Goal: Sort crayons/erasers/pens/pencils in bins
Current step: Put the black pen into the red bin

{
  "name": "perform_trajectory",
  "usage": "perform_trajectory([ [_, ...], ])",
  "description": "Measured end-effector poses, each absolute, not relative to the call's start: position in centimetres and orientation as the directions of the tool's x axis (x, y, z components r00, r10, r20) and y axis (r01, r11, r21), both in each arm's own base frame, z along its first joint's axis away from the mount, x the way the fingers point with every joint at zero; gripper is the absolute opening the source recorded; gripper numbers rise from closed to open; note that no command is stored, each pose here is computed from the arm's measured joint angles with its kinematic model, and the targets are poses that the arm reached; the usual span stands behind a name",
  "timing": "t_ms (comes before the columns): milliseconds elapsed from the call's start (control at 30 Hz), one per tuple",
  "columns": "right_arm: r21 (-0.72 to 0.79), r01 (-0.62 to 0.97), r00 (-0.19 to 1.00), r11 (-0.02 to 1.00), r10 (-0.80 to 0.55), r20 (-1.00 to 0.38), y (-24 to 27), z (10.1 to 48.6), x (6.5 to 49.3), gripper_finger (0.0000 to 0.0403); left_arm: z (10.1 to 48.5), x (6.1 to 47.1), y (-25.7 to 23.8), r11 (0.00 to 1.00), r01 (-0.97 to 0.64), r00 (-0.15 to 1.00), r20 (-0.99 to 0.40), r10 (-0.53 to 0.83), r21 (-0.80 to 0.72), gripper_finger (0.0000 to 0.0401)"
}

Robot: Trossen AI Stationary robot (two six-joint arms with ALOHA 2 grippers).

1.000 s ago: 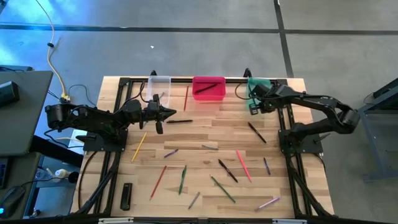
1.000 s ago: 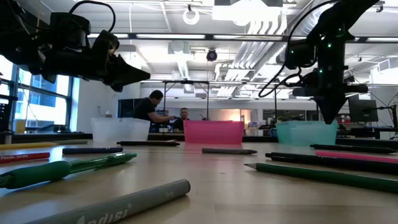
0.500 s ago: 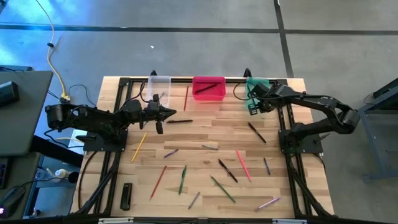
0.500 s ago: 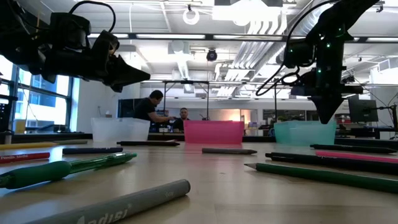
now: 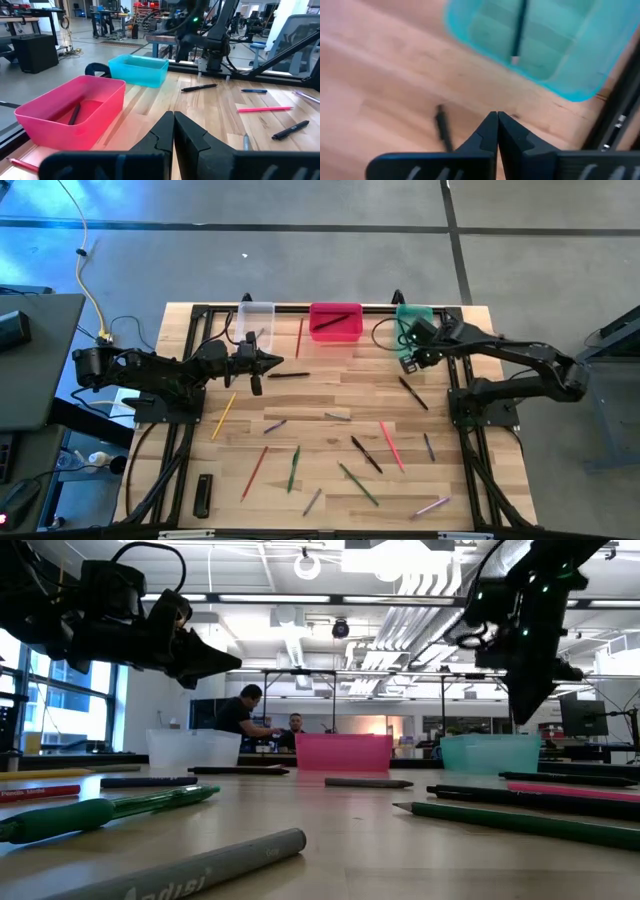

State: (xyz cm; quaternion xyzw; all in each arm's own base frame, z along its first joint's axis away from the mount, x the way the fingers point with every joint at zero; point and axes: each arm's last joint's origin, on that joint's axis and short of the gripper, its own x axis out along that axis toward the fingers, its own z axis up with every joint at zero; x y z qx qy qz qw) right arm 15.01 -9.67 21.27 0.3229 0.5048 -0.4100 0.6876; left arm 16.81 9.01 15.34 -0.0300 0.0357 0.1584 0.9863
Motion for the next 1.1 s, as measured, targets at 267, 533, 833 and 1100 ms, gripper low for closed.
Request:
perform_trajectory([
  [267, 0.104, 0.778, 0.324, 0.620, -0.253, -0.912, -5.8, 22.6, 16.7, 0.0002, 15.3, 16.8, 9.0, 0.952, -0.301, 0.951, -0.085, 0.296, -0.055, 0.0000],
  [533, 0.067, 0.769, 0.298, 0.636, -0.264, -0.917, -2.7, 21.8, 17.9, 0.0019, 15.6, 17.0, 9.1, 0.951, -0.301, 0.952, -0.075, 0.296, -0.067, 0.0000],
  [833, -0.030, 0.792, 0.138, 0.610, -0.226, -0.964, -1.8, 19.6, 18.8, 0.0113, 15.7, 17.1, 9.1, 0.951, -0.297, 0.954, -0.069, 0.292, -0.084, 0.0000],
  [1100, 0.001, 0.793, 0.115, 0.609, -0.149, -0.982, -3.1, 17.4, 18.2, 0.0128, 15.7, 17.1, 9.0, 0.958, -0.271, 0.962, -0.069, 0.266, -0.093, 0.0000],
])
